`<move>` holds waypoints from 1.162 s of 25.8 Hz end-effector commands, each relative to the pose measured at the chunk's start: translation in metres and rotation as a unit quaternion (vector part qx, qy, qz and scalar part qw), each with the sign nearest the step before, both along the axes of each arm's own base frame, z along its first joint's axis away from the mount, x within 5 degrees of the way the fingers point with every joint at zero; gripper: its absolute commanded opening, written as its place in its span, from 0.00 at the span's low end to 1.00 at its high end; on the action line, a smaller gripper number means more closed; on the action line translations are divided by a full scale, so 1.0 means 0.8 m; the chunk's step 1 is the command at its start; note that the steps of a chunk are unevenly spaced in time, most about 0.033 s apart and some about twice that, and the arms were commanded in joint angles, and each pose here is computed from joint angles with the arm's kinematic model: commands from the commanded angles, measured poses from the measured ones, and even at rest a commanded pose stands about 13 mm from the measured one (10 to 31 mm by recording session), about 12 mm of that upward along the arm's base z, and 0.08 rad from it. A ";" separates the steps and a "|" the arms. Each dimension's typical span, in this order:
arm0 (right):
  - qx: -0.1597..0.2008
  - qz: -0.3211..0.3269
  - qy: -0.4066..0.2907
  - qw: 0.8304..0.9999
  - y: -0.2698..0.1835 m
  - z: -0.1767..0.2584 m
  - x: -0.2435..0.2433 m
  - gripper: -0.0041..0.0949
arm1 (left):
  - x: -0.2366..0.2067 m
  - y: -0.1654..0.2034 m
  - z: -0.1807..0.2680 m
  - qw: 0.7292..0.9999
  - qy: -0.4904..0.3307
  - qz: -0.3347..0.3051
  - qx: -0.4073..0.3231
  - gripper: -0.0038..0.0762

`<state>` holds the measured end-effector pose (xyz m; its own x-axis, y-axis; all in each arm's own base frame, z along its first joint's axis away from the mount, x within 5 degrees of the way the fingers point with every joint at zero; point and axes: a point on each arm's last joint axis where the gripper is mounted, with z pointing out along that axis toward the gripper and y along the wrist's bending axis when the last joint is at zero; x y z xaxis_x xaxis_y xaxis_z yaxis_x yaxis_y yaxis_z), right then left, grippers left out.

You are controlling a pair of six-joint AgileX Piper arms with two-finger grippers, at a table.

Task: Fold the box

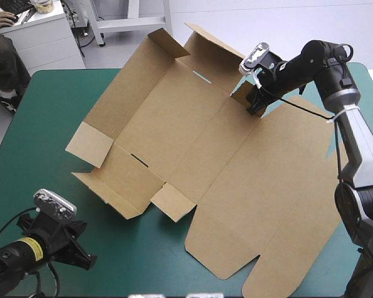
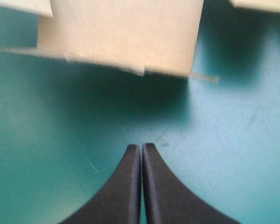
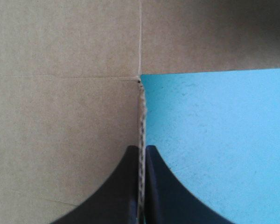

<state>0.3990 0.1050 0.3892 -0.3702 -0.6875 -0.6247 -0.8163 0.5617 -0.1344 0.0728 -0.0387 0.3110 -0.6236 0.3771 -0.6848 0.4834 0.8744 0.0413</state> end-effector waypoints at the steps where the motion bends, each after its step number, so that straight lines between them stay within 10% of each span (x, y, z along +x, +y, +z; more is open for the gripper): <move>1: 0.011 0.057 -0.059 0.997 0.017 0.044 -0.029 0.02 | 0.000 0.002 0.052 0.996 -0.078 0.001 -0.037 0.04; 11: -0.065 0.277 -0.137 0.949 0.123 0.030 -0.064 0.02 | -0.003 0.012 0.085 0.991 -0.129 0.010 -0.027 0.04; 24: -0.070 0.259 -0.107 0.957 0.161 -0.022 -0.037 0.03 | -0.005 0.014 0.080 0.994 -0.108 0.014 -0.015 0.04; 30: -0.063 0.214 -0.095 0.970 0.159 -0.021 -0.033 0.60 | -0.005 0.014 0.080 0.994 -0.108 0.014 -0.015 0.04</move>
<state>0.3814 0.2376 0.3344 0.0844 -0.8690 -0.4876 -0.9555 0.0683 -0.2871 0.0664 -0.0255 0.3631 -0.5291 0.3591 -0.7688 0.4399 0.8909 0.1133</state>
